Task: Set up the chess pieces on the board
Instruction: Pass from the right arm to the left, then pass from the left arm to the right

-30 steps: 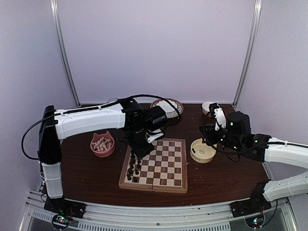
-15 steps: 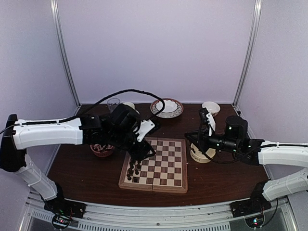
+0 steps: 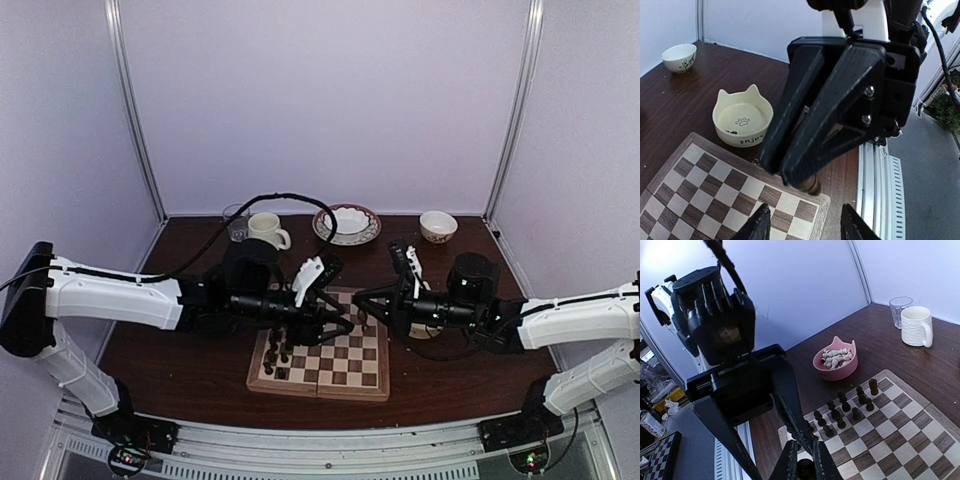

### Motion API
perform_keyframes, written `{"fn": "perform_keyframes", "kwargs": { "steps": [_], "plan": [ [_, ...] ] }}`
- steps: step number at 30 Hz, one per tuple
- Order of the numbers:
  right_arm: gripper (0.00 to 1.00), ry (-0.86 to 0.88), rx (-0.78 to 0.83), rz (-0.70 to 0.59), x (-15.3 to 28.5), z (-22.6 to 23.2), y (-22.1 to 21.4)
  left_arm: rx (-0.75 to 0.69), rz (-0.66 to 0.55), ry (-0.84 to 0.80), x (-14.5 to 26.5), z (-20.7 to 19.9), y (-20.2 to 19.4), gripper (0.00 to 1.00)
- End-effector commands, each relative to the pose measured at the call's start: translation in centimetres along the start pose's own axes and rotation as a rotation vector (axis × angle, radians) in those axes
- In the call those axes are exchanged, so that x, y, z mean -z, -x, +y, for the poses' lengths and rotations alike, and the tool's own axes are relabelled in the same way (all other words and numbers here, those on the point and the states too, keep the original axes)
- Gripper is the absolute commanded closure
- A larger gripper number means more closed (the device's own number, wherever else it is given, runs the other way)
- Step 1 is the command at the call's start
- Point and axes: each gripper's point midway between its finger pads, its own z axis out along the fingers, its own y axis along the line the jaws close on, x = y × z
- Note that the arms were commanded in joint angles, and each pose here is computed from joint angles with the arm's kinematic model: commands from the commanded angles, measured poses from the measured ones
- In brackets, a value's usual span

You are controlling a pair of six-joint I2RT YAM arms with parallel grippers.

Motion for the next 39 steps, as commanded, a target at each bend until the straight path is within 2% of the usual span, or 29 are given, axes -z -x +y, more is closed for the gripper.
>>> {"fn": "perform_keyframes", "kwargs": {
  "steps": [1,14,20,22,26,27,31,35,38,39],
  "plan": [
    [0.91,0.084,0.010,-0.019,-1.0,2.1,0.5,-0.037,-0.118,-0.078,-0.5,-0.9,1.7,0.54],
    [0.91,0.137,0.021,-0.015,-1.5,3.9,0.2,-0.013,-0.092,-0.141,-1.5,-1.5,1.1,0.68],
    [0.91,0.145,0.027,-0.014,-1.5,4.2,0.2,-0.011,-0.102,-0.167,-1.6,-1.9,1.2,0.91],
    [0.86,0.141,0.030,-0.014,-1.5,4.2,0.2,-0.018,-0.111,-0.164,-1.3,-1.9,1.3,0.95],
    [0.71,0.096,0.056,-0.027,-0.8,3.7,0.6,-0.006,-0.125,-0.139,-0.8,-1.7,1.5,0.97],
    [0.64,0.082,0.064,-0.031,-0.5,3.6,0.7,-0.002,-0.130,-0.133,-0.6,-1.6,1.5,0.97],
    [0.51,0.038,0.109,-0.043,0.8,3.4,1.3,0.030,-0.153,-0.113,0.6,-0.8,2.0,0.98],
    [0.49,0.022,0.146,-0.028,1.3,3.2,1.0,0.073,-0.206,-0.100,2.4,0.5,2.8,0.98],
    [0.49,0.051,0.158,0.025,0.5,3.6,0.1,0.078,-0.250,-0.128,3.5,0.2,3.5,0.98],
    [0.49,0.075,0.172,0.078,-0.8,4.0,-1.2,0.067,-0.286,-0.158,4.5,-0.6,4.2,0.98]
  ]
}}
